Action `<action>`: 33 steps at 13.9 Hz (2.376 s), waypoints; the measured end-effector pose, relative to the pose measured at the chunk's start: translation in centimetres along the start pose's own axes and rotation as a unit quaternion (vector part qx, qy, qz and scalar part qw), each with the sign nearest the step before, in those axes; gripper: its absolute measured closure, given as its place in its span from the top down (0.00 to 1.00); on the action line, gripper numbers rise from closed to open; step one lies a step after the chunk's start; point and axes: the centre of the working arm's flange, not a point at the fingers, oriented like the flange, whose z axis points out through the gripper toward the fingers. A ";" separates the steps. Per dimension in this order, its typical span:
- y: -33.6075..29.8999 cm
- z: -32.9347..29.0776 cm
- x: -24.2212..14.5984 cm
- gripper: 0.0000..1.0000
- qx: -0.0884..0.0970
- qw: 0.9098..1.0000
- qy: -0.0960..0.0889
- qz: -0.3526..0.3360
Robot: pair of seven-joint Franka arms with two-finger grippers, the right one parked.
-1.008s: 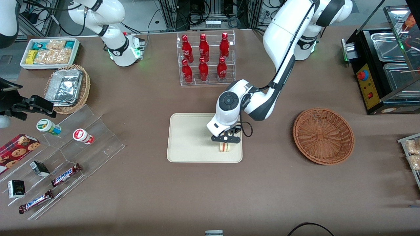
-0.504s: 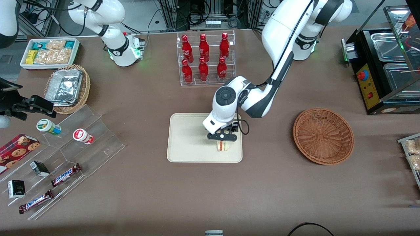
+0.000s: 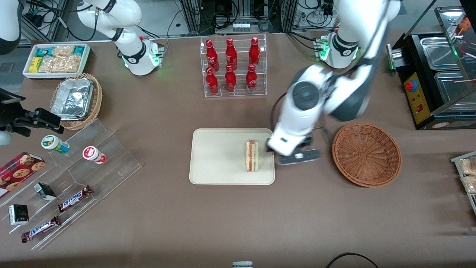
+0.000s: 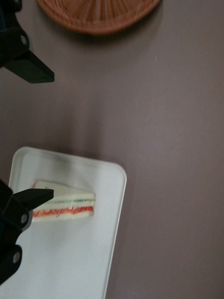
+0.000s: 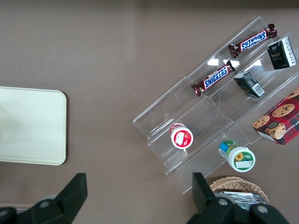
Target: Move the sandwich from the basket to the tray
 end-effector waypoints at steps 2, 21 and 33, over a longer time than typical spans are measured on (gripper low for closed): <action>-4.2 -2.5 1.6 1.00 0.009 0.999 -0.006 -0.031; -28.0 -19.6 1.1 1.00 0.004 0.997 -0.036 0.064; -28.1 -18.5 1.0 1.00 -0.005 0.997 -0.052 0.062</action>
